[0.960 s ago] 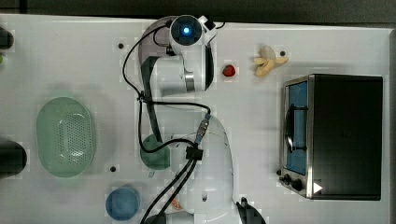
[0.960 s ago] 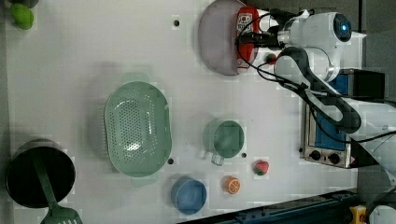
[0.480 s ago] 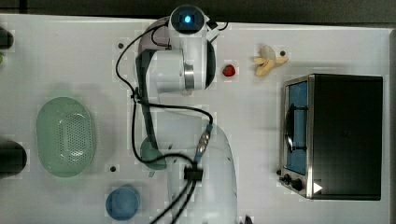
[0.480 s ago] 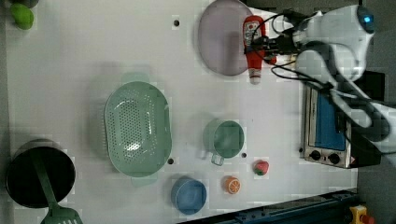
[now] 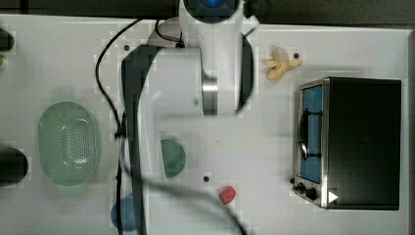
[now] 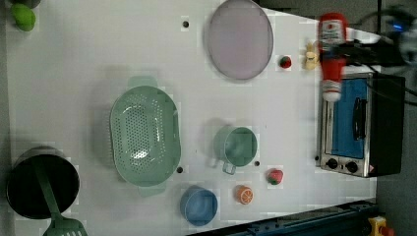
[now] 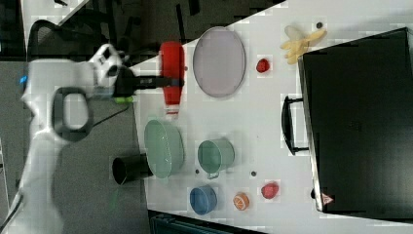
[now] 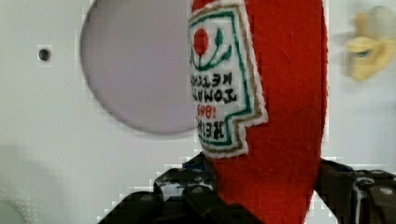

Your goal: Pick ketchup from plate and place it on table.

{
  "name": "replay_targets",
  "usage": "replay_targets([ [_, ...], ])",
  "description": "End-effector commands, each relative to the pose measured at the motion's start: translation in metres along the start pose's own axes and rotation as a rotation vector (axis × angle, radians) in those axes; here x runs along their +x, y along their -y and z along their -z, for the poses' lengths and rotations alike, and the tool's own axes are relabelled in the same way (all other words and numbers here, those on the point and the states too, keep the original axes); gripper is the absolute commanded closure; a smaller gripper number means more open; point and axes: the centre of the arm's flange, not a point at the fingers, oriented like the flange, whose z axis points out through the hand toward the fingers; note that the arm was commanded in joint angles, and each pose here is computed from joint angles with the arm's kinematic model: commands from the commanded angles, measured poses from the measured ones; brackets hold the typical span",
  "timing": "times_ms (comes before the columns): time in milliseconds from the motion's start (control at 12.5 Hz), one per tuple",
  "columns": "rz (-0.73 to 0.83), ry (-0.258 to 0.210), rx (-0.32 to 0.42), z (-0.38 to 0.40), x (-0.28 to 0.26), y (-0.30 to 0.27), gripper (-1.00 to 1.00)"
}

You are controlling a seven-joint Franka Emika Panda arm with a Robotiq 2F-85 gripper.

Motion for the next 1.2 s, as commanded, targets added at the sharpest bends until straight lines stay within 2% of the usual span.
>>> replay_targets([
  [80,-0.05,0.131,-0.023,-0.045,-0.035,-0.045,-0.25],
  [240,-0.073,0.145,-0.02,-0.058,-0.063,-0.057,-0.25],
  [640,-0.142,0.09,0.038,-0.13,-0.114,-0.071,-0.25],
  [880,-0.143,0.043,0.041,-0.183,-0.131,-0.067,-0.25],
  [1040,-0.143,0.028,0.04,-0.215,-0.137,-0.065,-0.25],
  [1200,-0.14,0.036,0.039,-0.241,-0.14,-0.063,-0.25],
])
